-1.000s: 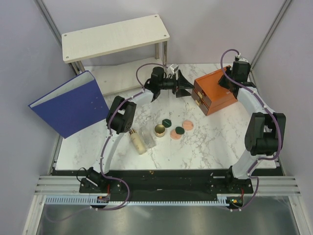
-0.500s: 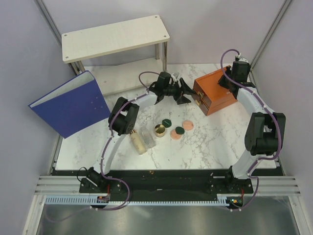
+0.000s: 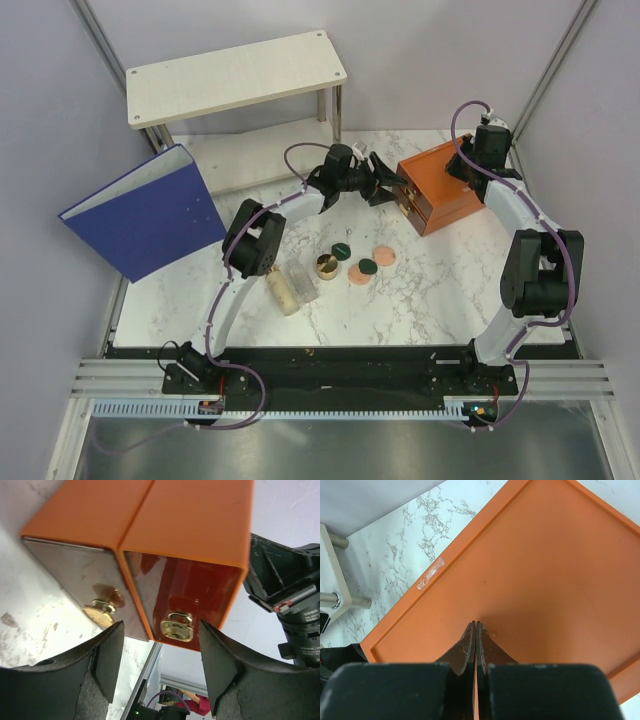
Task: Organize the makeup
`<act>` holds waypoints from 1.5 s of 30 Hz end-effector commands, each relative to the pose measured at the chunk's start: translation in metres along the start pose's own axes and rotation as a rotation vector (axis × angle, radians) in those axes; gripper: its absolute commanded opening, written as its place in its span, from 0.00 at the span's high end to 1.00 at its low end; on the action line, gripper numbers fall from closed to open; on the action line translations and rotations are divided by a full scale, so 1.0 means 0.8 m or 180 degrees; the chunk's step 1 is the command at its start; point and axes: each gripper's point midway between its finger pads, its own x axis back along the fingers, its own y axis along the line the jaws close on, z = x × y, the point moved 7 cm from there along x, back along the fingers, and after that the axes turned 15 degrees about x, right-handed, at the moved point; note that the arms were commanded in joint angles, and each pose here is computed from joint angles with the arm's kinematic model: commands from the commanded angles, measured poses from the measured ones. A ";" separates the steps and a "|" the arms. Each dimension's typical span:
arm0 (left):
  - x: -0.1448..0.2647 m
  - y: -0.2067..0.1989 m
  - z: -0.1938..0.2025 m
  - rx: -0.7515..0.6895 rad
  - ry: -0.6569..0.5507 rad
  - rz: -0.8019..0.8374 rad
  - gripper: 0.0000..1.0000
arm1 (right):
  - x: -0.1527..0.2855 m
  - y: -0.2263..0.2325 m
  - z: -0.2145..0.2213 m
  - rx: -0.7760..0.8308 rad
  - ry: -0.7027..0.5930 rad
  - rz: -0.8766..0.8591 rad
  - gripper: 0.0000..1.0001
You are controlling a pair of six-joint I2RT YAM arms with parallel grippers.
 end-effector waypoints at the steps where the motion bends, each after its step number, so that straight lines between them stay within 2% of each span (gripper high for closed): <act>1: 0.002 -0.061 0.025 -0.0169 0.0053 0.0446 0.32 | -0.009 -0.010 0.051 -0.0026 0.0481 0.0093 1.00; 10: -0.002 -0.064 0.039 -0.0232 0.0141 0.0442 0.43 | -0.009 -0.010 0.054 -0.0037 0.0496 0.0086 1.00; 21: -0.013 -0.036 0.036 -0.0192 0.0158 0.0268 0.54 | -0.009 -0.009 0.060 -0.0047 0.0530 0.0064 1.00; 30: -0.011 -0.020 0.039 -0.0222 0.0271 0.0043 0.74 | -0.012 -0.008 0.067 -0.0062 0.0589 0.0035 1.00; 32: -0.009 -0.020 0.038 -0.0250 0.0252 0.0023 0.86 | -0.013 -0.008 0.069 -0.0067 0.0599 0.0033 1.00; 34: -0.006 -0.017 0.037 -0.0258 0.0250 -0.0024 0.90 | -0.012 -0.009 0.069 -0.0070 0.0604 0.0037 1.00; 45: 0.032 0.004 0.033 -0.0182 0.0229 -0.0347 0.95 | -0.013 -0.010 0.072 -0.0057 0.0619 0.0033 1.00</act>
